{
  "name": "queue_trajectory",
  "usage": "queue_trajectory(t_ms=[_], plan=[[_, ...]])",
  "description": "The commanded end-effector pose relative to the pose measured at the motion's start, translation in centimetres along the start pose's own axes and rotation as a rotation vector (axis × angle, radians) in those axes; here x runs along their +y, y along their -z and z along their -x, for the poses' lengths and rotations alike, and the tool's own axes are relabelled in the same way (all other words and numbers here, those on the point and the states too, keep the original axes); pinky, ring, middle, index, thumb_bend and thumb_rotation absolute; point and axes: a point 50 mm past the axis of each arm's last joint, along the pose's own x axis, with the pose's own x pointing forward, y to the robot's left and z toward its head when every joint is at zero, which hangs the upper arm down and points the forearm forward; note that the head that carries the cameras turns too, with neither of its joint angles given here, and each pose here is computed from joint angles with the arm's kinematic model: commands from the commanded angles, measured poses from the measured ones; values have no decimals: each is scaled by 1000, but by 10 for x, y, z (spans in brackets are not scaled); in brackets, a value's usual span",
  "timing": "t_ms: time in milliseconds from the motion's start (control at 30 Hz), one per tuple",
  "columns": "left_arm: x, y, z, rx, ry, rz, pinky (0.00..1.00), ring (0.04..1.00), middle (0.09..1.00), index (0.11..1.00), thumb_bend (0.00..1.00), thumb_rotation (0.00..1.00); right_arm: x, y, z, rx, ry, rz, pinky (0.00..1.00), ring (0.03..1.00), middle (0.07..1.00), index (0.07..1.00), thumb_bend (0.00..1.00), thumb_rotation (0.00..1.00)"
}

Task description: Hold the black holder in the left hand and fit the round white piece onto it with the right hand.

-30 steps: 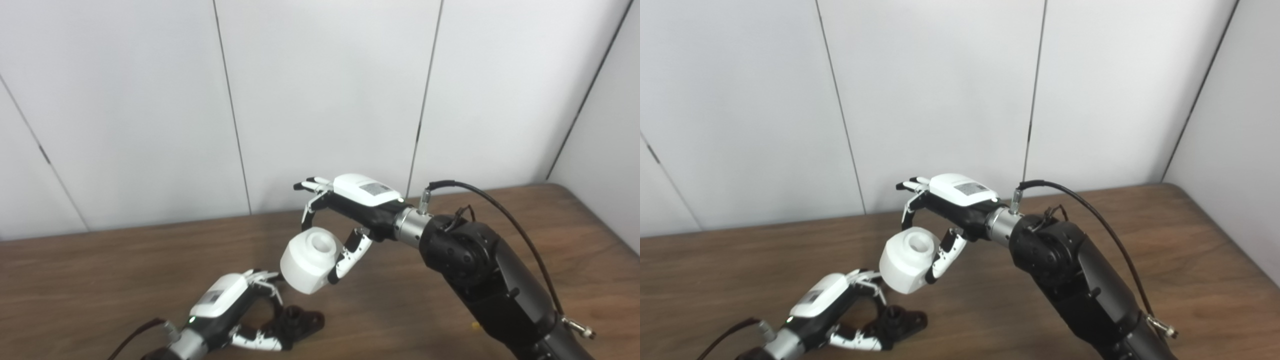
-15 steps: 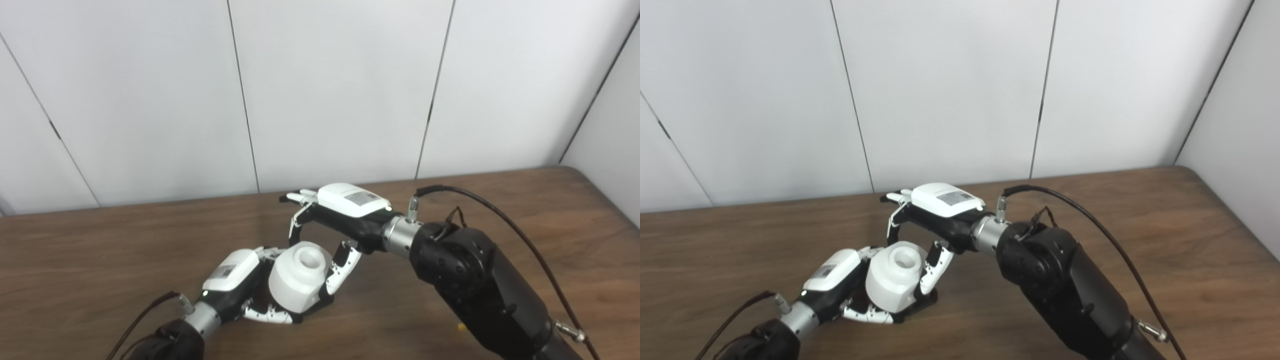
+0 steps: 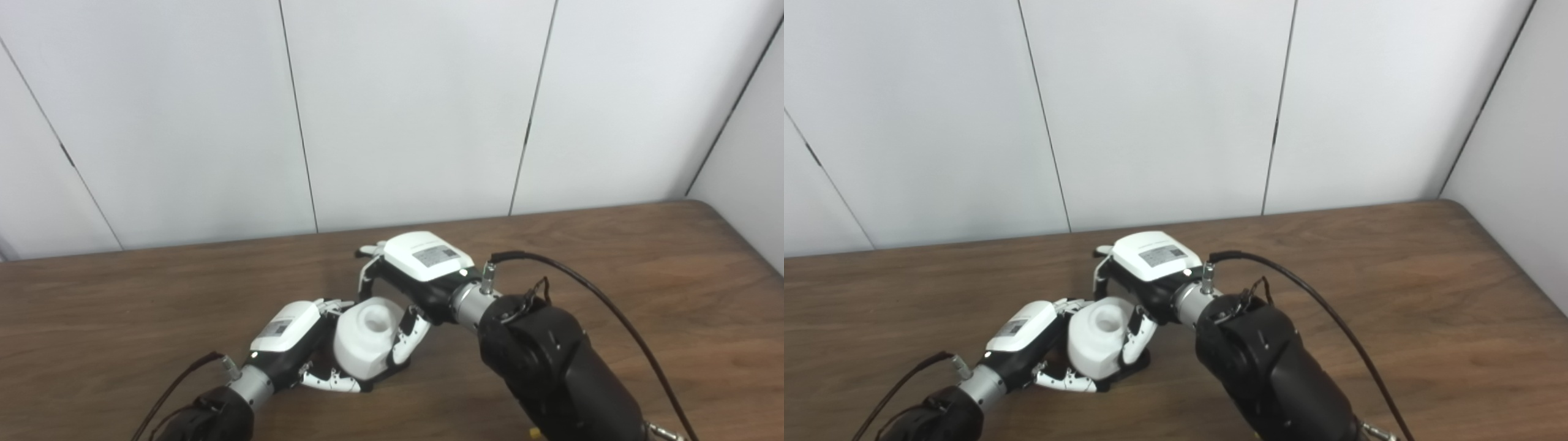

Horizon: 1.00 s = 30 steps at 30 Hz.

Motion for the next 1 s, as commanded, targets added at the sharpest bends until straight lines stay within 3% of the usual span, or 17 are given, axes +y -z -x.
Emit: queue_trajectory(t_ms=[0,233,600,967], plan=[[-1,-5,-1,-11,27,-21,940,901,879,481,515,46,-11,-4,5,34,80,12,606,908,903,494,510,137],[-4,-2,2,-9,26,-9,953,906,881,481,515,46,-9,0,10,166,156,2,610,945,912,488,515,128],[-5,-1,1,-5,28,-8,962,907,884,481,515,46,-14,8,22,320,164,-44,680,997,945,488,516,126],[-4,-4,0,-4,31,-6,979,912,885,481,515,46,-9,9,34,345,156,-39,582,936,900,491,512,127]])
